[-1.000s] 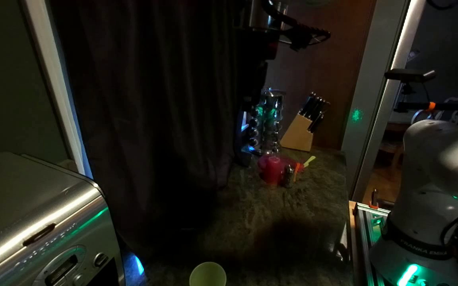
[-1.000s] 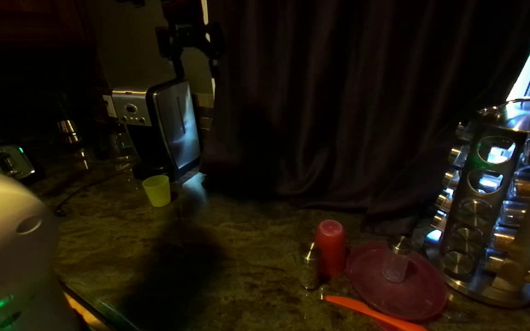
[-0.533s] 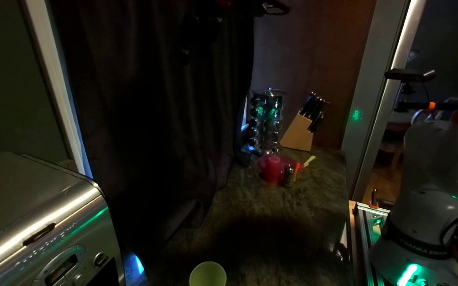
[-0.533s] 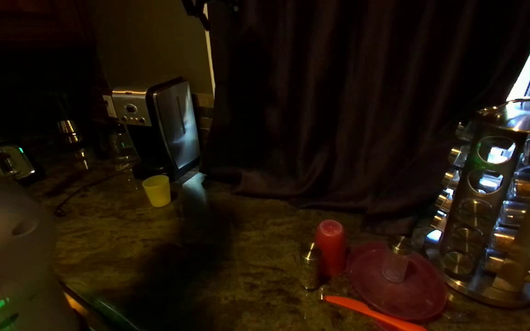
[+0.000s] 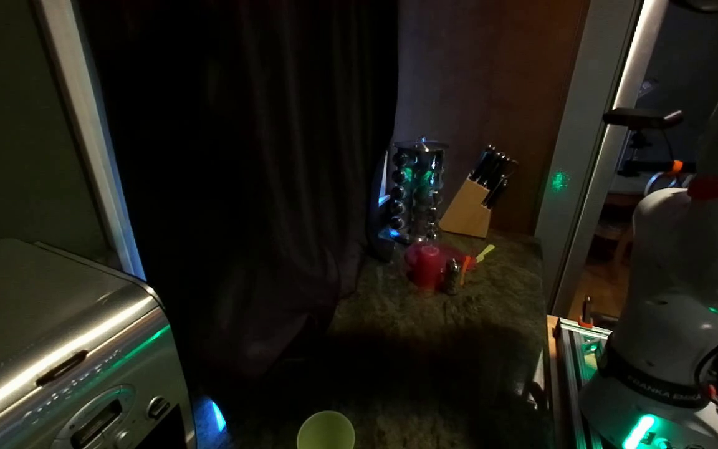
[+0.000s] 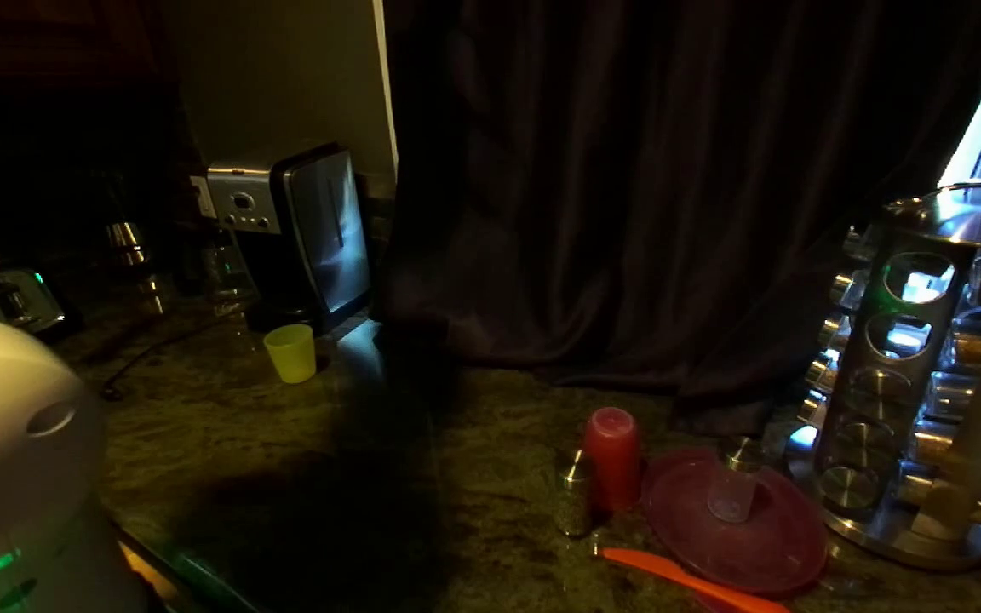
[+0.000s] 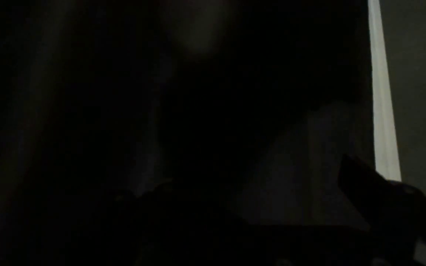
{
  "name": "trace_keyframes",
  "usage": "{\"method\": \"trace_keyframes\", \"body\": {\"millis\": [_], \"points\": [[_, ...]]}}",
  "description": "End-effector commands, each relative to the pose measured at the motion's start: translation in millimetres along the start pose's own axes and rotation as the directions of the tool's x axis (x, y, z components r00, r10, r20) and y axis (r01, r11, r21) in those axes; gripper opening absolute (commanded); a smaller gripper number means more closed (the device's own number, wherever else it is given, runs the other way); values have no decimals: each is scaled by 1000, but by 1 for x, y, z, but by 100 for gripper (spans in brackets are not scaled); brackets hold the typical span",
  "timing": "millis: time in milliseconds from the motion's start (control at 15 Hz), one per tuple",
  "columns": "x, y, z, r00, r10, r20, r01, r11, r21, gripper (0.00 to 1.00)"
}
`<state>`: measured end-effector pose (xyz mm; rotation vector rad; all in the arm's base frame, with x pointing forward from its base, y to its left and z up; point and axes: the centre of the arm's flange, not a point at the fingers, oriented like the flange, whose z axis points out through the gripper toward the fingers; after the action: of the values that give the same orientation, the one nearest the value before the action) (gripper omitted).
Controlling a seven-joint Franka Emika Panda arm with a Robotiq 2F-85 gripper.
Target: Pull the curtain to the right
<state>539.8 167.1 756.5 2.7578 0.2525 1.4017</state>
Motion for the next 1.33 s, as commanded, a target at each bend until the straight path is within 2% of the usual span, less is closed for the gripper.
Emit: {"method": "trace_keyframes", "body": {"millis": [0,600,733,1000,1200,1267], "points": [[7,-4,0,999,-2,-33,2,1000,15,100],[28,-16,19,995,10,-98,-6,999,41,100],[34,-19,30,990,-8,-144,11,1000,24,100],[44,-29,52,967,-19,-254,30,999,40,100],[47,-35,63,953,-14,-304,32,998,54,100],[45,-35,65,951,-10,-309,27,998,51,75]]}}
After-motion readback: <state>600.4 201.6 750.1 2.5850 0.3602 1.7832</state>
